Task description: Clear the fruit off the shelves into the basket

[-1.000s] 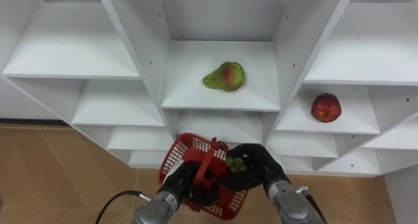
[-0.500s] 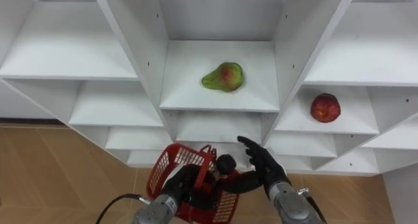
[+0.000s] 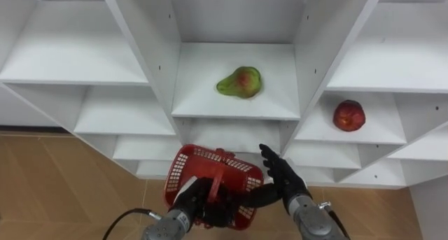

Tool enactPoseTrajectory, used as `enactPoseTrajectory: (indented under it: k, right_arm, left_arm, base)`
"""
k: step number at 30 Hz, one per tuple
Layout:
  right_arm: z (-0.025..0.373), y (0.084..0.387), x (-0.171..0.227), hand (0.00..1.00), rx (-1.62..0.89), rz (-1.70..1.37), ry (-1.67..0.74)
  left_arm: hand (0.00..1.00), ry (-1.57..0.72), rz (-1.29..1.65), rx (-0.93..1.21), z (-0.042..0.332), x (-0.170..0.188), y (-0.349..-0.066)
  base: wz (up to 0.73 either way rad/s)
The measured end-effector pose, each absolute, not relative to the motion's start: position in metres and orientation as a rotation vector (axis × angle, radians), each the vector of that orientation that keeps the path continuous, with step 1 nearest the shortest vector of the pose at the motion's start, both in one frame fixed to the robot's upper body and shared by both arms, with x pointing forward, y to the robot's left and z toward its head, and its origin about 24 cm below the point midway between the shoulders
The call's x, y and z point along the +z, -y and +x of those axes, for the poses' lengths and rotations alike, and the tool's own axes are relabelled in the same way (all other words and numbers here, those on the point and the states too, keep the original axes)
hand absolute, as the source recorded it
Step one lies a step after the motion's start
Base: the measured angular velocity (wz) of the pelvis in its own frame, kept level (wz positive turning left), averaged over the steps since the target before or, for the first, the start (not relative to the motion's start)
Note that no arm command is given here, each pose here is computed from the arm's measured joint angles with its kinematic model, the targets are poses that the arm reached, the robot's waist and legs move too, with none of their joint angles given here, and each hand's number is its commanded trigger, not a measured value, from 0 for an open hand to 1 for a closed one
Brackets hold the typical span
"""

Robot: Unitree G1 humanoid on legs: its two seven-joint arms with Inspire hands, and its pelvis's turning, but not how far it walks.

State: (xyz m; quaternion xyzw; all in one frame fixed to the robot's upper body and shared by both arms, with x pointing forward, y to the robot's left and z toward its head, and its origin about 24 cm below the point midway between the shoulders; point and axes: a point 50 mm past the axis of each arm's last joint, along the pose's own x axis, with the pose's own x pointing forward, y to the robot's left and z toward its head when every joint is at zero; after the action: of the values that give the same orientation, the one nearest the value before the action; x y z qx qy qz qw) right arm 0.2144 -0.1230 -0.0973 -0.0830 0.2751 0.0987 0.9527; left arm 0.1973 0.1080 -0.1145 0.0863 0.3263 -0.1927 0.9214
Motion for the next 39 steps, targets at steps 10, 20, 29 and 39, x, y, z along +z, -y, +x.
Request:
enactPoseTrajectory:
  k: [10,20,29,39]
  right_arm:
    - [0.214,0.123,-0.098,0.00,0.200,-0.170,-0.563]
    - [0.206,0.125,-0.103,0.00,0.202,-0.186,-0.588]
    - [0.209,0.129,-0.093,0.00,0.262,-0.306,-0.509]
    - [0.206,0.119,-0.064,0.00,0.337,-0.480,-0.292]
  left_arm:
    - [1.00,-0.674,0.178,-0.396,0.197,-0.115,-0.108]
    - [1.00,-0.683,0.182,-0.387,0.196,-0.116,-0.112]
    - [1.00,-0.752,0.182,-0.319,0.179,-0.127,-0.127]
    - [1.00,-0.740,0.003,-0.119,0.174,-0.124,-0.148]
  base:
    - [0.00]
    - [0.00]
    - [0.01]
    - [0.01]
